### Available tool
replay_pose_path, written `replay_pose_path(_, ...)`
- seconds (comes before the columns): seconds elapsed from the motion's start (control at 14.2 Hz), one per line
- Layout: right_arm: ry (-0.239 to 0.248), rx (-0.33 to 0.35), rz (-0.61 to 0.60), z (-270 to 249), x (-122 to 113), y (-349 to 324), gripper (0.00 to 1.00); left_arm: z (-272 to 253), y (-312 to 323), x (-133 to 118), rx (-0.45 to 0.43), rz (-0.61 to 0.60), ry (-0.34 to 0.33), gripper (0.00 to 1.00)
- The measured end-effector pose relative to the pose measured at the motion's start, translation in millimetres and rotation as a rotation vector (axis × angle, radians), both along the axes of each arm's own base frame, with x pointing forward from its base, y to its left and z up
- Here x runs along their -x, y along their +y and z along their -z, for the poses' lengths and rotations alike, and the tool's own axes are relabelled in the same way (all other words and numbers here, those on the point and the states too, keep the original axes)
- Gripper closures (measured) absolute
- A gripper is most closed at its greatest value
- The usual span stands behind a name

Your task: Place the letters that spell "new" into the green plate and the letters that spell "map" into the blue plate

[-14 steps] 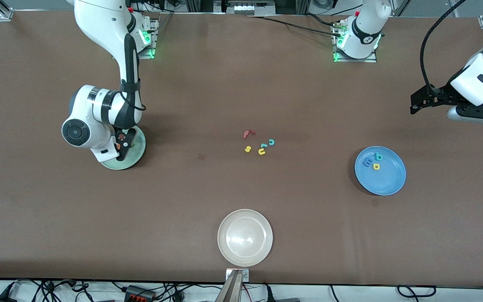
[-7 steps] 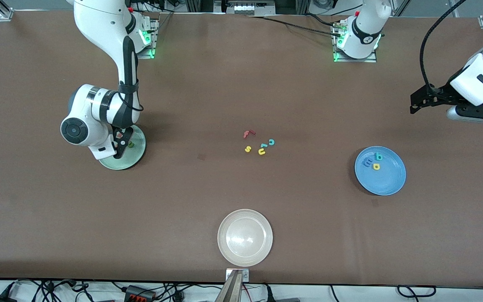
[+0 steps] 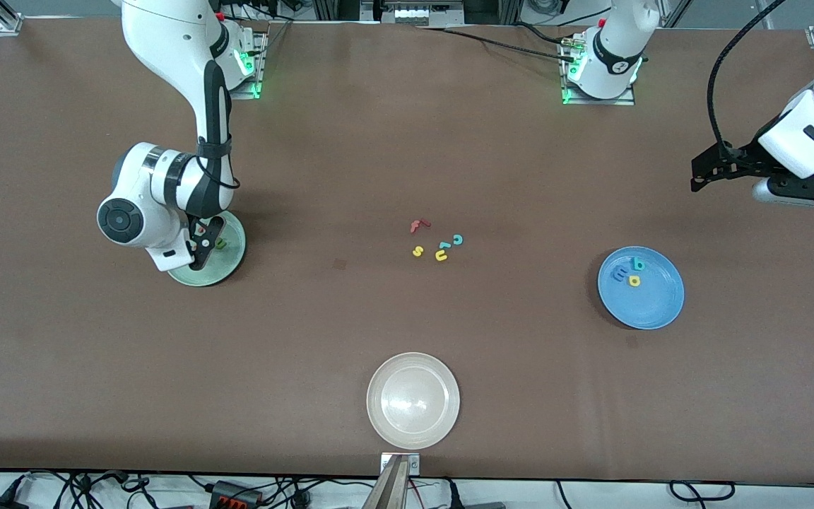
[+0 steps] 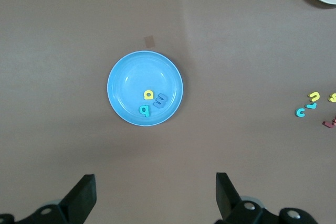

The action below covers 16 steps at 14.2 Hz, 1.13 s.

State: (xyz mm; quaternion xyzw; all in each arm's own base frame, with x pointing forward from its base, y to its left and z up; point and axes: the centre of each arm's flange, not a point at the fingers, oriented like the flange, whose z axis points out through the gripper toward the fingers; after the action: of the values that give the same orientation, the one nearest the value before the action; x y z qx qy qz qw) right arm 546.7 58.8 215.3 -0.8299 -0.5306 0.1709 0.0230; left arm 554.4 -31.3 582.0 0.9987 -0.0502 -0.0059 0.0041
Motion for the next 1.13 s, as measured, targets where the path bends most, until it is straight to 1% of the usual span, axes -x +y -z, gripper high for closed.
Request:
replay_pose_path(0.28,-0.022,-0.012,0.015,-7.7,-7.5,-2.1,0.0,0.0,-0.1,0.0,0.0,0.0,0.0,0.0)
replay_pose_path(0.42,-0.069,-0.056,0.058,-20.5,-22.2,1.2,0.0,-0.1,-0.1,0.0,0.0,0.0,0.0,0.0)
replay_pose_path(0.49,-0.098,-0.063,0.097,-30.5,-32.9,1.8,0.0,-0.1,-0.2,0.0,0.0,0.0,0.0,0.0)
replay_pose_path(0.63,-0.14,-0.073,0.207,-47.4,-53.7,5.3,0.0,-0.2,-0.2,0.0,0.0,0.0,0.0,0.0)
replay_pose_path(0.7,-0.15,-0.089,0.27,-52.0,-62.0,9.3,0.0,-0.3,-0.2,0.0,0.0,0.0,-0.001,0.0)
replay_pose_path(0.77,-0.152,-0.106,0.346,-55.2,-68.1,13.5,0.0,-0.3,-0.3,0.0,0.0,0.001,-0.001,0.0)
replay_pose_path(0.92,-0.156,-0.118,0.497,-64.2,-77.9,25.1,0.0,-0.3,-0.4,0.0,0.0,0.001,-0.001,0.0)
replay_pose_path(1.06,-0.163,-0.107,0.643,-79.0,-87.5,43.6,0.0,-0.4,-0.5,0.0,0.0,0.001,-0.001,0.0)
replay_pose_path(1.13,-0.157,-0.103,0.735,-85.5,-89.6,52.5,0.0,-0.4,-0.6,0.0,0.0,0.001,-0.001,0.0)
